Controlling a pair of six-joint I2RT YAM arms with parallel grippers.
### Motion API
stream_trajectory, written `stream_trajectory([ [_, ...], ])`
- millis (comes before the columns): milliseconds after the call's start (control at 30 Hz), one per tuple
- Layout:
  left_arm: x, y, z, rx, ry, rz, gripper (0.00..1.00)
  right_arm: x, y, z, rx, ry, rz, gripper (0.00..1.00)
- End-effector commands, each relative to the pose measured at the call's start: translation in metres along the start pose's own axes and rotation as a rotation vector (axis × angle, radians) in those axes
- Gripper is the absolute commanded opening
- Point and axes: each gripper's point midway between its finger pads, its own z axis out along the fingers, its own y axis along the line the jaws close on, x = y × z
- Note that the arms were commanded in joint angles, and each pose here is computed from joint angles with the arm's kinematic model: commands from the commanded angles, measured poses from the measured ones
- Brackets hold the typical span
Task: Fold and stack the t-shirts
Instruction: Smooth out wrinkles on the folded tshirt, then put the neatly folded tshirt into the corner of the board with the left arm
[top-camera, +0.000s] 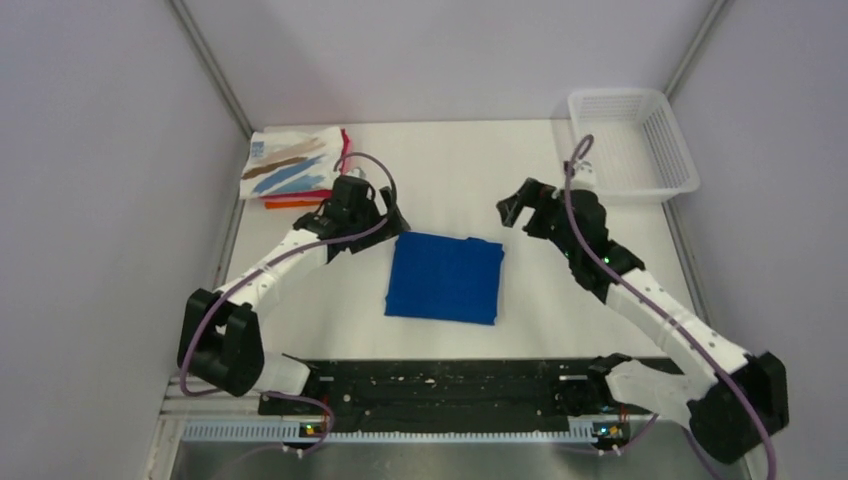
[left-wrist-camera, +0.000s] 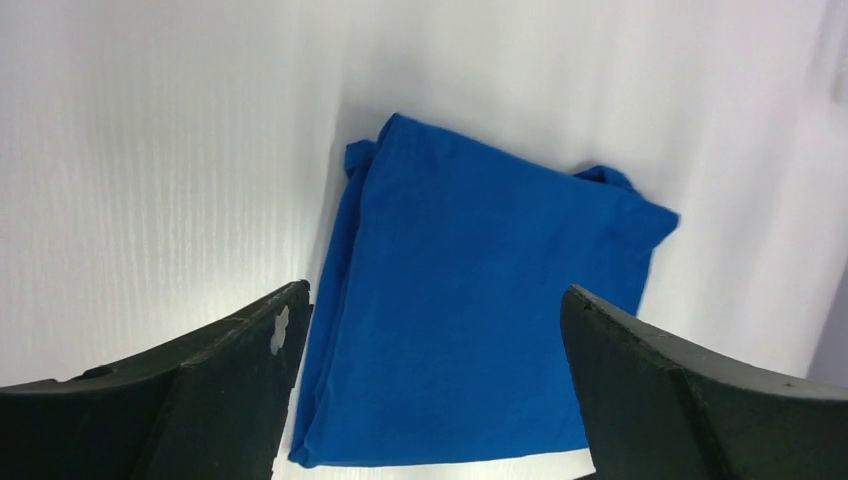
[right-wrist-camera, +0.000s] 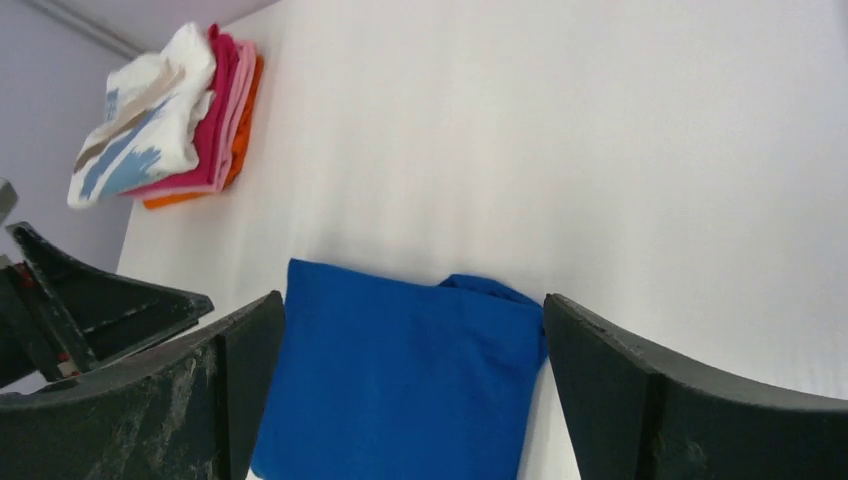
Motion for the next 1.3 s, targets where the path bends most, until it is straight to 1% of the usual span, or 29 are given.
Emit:
stream_trajectory([
  [0,0.041,0.036,0.017,-0.137,0.143,0.060,0.99,0.010,-0.068,-0.038,0.236,-0.129,0.075,0.99],
  [100,0.061,0.036,0.027,-0.151,0.201,0.104,0.99,0.011,-0.079,-0.052,0.245,-0.166,0.095,0.99],
  [233,0.087,0.033,0.043,-0.175,0.279,0.142,0.92,0.014,-0.087,-0.057,0.266,-0.157,0.084,0.99],
  [400,0.108,0.046,0.058,-0.287,0.339,0.169,0.85,0.015,-0.088,-0.055,0.270,-0.139,0.057,0.99],
  [533,0.116,0.057,0.065,-0.363,0.344,0.176,0.79,0.016,-0.089,-0.055,0.271,-0.133,0.045,0.99],
  [633,0.125,0.061,0.069,-0.385,0.370,0.164,0.64,0.018,-0.091,-0.056,0.276,-0.133,0.043,0.99],
  [700,0.131,0.064,0.073,-0.400,0.387,0.151,0.50,0.011,-0.088,-0.056,0.264,-0.159,0.048,0.99],
  [733,0.133,0.065,0.075,-0.410,0.389,0.148,0.40,0.015,-0.091,-0.057,0.277,-0.143,0.043,0.99],
  [767,0.133,0.067,0.077,-0.429,0.386,0.145,0.25,0.016,-0.092,-0.058,0.279,-0.142,0.040,0.99],
  [800,0.132,0.070,0.078,-0.460,0.379,0.148,0.08,0.016,-0.092,-0.058,0.280,-0.142,0.040,0.99],
  [833,0.129,0.073,0.078,-0.495,0.366,0.155,0.00,0.015,-0.093,-0.058,0.280,-0.144,0.037,0.99],
  [900,0.116,0.077,0.077,-0.564,0.323,0.186,0.00,0.015,-0.093,-0.058,0.281,-0.147,0.036,0.98],
  [1000,0.076,0.075,0.073,-0.662,0.192,0.253,0.00,0.016,-0.094,-0.058,0.286,-0.146,0.034,0.98],
  [1167,-0.014,0.056,0.064,-0.807,-0.073,0.403,0.00,0.015,-0.091,-0.058,0.266,-0.142,0.024,0.98],
  [1267,-0.064,0.035,0.061,-0.851,-0.213,0.475,0.00,0.014,-0.091,-0.060,0.266,-0.148,0.023,0.98],
])
